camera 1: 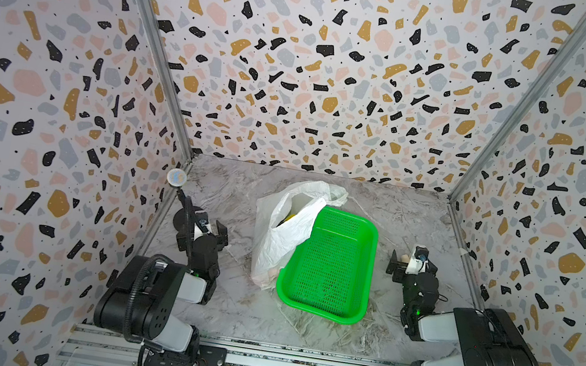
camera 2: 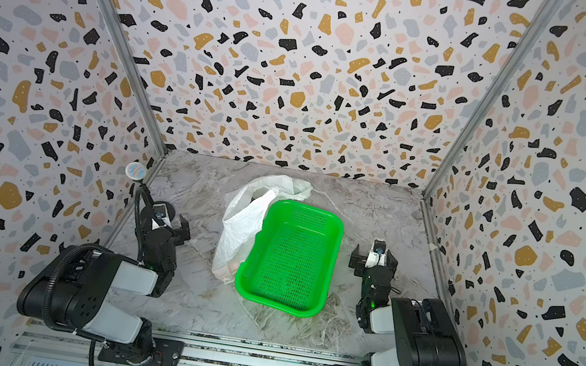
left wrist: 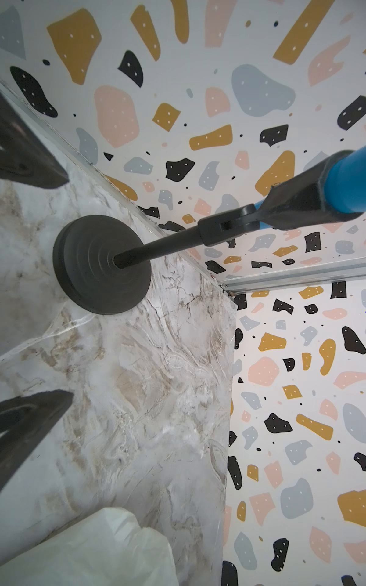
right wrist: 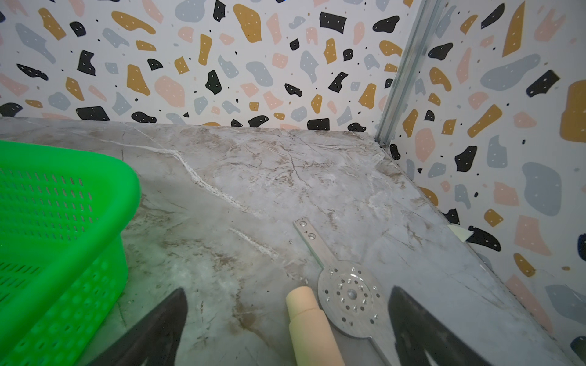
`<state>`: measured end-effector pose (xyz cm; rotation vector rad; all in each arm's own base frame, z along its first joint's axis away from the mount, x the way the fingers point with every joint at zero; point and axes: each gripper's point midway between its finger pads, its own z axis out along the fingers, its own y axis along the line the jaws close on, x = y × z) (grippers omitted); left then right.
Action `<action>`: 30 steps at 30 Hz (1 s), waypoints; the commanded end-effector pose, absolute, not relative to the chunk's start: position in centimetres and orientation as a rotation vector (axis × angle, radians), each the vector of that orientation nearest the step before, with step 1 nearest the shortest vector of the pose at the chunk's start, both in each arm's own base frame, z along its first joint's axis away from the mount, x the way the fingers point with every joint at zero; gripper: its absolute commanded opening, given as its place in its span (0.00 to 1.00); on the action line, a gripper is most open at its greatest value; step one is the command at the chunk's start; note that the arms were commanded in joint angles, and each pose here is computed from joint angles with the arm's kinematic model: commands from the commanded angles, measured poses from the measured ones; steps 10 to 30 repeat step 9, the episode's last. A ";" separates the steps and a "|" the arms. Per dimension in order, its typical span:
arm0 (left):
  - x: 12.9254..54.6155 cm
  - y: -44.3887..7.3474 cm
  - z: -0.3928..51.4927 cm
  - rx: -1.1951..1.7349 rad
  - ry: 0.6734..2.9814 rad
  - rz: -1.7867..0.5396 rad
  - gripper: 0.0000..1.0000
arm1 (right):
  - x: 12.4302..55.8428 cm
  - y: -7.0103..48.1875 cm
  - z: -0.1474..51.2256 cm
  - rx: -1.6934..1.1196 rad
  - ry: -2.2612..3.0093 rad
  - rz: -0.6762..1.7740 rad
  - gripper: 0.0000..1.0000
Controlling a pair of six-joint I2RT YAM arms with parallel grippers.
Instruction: Place the fruits into the plastic bag
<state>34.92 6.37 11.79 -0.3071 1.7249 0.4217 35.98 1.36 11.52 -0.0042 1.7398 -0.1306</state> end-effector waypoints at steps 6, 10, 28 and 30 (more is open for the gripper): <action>35.2 6.7 13.4 -0.335 1.662 0.409 1.00 | 37.2 1.2 11.9 -0.021 1.749 -0.085 0.99; 35.1 6.7 13.4 -0.338 1.659 0.408 0.99 | 36.8 1.3 12.2 -0.025 1.732 -0.089 0.99; 35.1 6.7 13.4 -0.338 1.659 0.408 0.99 | 36.8 1.3 12.2 -0.025 1.732 -0.089 0.99; 35.1 6.7 13.4 -0.338 1.659 0.408 0.99 | 36.8 1.3 12.2 -0.025 1.732 -0.089 0.99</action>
